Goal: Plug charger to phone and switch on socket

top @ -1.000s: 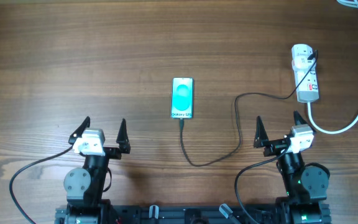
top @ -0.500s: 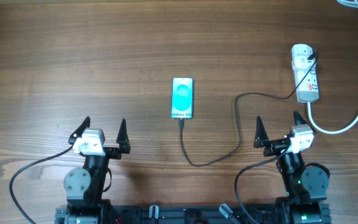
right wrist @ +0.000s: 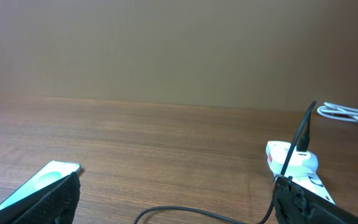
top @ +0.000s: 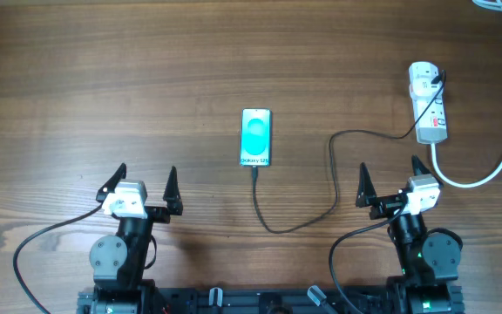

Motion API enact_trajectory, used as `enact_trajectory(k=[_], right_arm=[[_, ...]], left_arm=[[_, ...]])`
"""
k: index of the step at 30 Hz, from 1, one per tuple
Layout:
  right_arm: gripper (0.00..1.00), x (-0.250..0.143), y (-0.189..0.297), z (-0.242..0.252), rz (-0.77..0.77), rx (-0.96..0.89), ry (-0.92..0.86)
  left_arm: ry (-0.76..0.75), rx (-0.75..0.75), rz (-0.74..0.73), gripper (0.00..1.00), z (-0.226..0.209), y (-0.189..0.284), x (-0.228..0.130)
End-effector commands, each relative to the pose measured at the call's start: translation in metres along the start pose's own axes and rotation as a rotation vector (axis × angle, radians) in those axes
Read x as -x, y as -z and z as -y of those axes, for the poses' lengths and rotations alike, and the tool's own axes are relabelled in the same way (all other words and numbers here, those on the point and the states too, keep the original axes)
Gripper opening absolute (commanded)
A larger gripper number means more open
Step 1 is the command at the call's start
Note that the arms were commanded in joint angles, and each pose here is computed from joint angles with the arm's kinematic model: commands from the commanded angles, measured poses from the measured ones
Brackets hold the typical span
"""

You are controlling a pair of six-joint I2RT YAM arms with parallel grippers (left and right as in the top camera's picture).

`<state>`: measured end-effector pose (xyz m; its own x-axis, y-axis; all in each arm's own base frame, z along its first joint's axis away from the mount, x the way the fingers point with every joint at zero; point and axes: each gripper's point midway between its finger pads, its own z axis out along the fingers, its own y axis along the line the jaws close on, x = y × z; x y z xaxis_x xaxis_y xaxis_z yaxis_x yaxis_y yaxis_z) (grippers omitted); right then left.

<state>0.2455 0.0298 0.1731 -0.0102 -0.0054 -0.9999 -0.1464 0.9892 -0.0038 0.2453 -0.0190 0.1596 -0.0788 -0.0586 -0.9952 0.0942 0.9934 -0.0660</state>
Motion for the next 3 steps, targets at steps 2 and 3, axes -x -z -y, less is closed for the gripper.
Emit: enact_trajectory(k=[2,3], right_arm=[[1.00,0.0016,0.0004,0.0006,0.010,-0.002,-0.007],[1.00,0.0016,0.0004,0.0006,0.010,-0.002,-0.007]], left_arm=[[-0.013,0.007,0.002,1.00,-0.0009,-0.0001,-0.0020],[-0.013,0.008,0.003,1.00,-0.0010,-0.0001,-0.0019]])
